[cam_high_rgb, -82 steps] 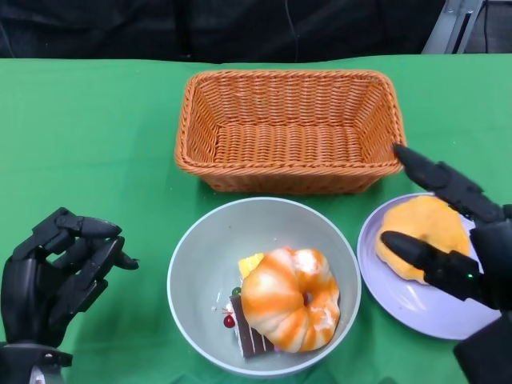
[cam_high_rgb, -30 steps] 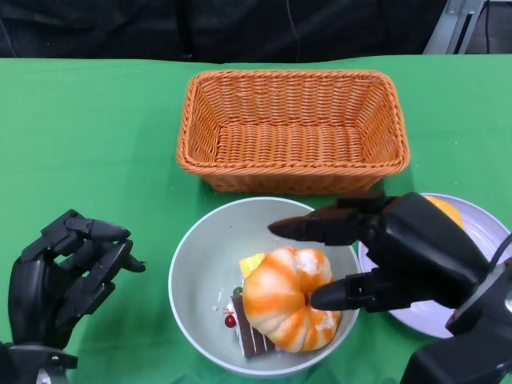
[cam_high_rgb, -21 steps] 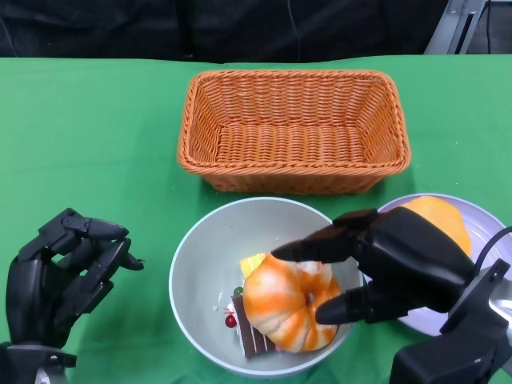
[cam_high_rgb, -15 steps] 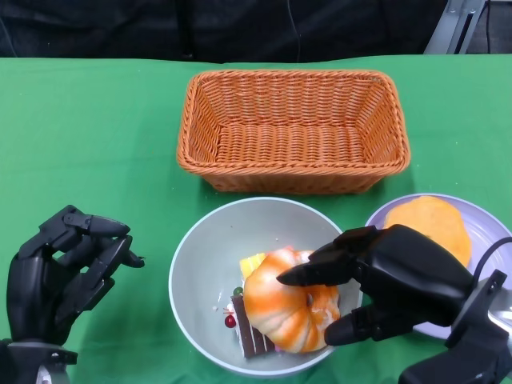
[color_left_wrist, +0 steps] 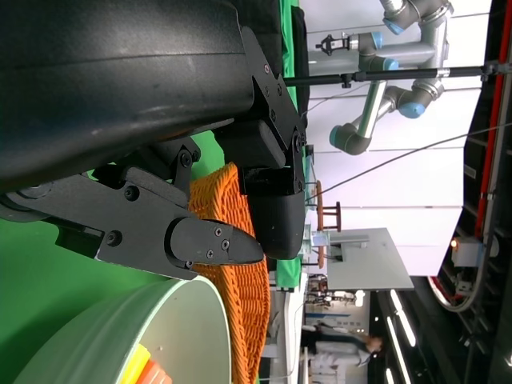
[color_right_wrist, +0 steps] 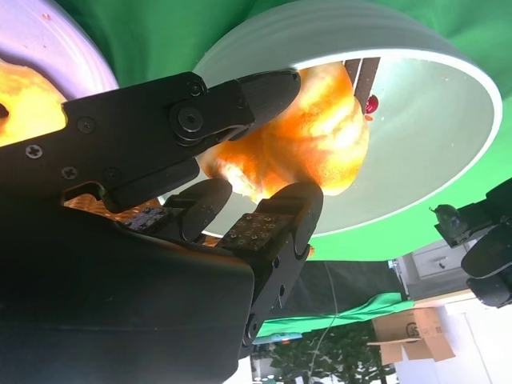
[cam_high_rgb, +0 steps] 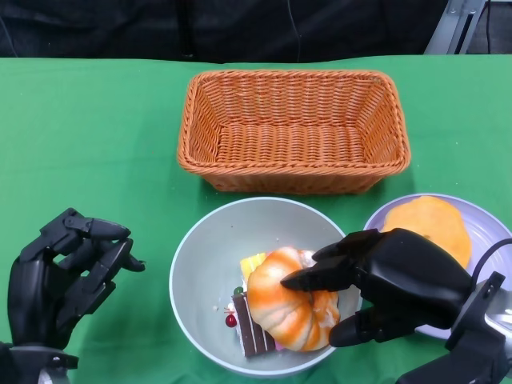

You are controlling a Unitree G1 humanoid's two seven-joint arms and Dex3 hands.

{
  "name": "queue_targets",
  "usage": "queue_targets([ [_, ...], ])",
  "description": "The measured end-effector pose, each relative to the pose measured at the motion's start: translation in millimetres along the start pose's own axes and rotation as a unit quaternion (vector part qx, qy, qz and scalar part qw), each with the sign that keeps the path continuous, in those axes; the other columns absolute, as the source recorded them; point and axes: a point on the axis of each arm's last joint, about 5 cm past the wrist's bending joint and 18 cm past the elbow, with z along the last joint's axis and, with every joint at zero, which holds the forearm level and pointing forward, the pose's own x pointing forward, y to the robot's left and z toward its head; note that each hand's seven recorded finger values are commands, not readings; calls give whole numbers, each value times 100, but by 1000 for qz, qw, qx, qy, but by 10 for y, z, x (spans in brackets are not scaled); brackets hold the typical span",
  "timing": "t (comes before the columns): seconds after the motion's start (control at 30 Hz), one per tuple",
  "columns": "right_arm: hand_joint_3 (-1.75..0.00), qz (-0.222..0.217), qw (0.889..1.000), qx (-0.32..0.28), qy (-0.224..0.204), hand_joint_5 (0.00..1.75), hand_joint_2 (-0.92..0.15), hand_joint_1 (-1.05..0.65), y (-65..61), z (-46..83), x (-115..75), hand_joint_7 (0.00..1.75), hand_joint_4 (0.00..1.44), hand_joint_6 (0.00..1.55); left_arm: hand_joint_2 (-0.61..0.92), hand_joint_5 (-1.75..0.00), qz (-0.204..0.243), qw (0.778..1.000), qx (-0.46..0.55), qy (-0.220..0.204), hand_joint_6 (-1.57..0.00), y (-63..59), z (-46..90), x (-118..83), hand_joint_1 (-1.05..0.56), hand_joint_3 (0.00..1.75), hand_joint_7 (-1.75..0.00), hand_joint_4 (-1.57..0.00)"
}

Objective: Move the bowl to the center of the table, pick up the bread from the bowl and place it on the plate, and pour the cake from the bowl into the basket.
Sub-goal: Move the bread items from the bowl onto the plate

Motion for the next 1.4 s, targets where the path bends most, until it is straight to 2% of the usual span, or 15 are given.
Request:
queue_targets([
  [0.33,0,-20,1000,2,1,6,-88,-72,47,-12,10,0,71,66,92,-135,-2,1000,1,1,-85,-3,-2,0,-20,30,-112,-82],
  [0.53,-1,-77,997,6,-15,4,-89,-73,82,23,61,0,68,62,92,-135,-2,1000,0,5,-86,-1,-10,-9,-19,29,-111,-83],
  [0.87,0,-128,991,8,-33,5,-89,-72,61,42,96,1,69,60,92,-135,-1,1000,-2,10,-85,4,-24,-25,-19,29,-111,-82],
  [1.2,0,-121,992,7,-27,5,-89,-74,59,35,107,0,66,60,92,-137,-7,1000,-3,11,-84,8,-28,-32,-21,28,-111,-81],
  [1.3,-1,-92,996,1,-9,2,-91,-77,49,-21,147,0,59,53,92,-138,-7,1000,-2,10,-84,8,-28,-33,-21,29,-111,-81],
  [1.4,-2,-44,999,-8,17,0,-92,-80,34,-73,190,0,54,48,92,-138,-6,1000,-2,9,-84,8,-28,-33,-21,29,-111,-80],
])
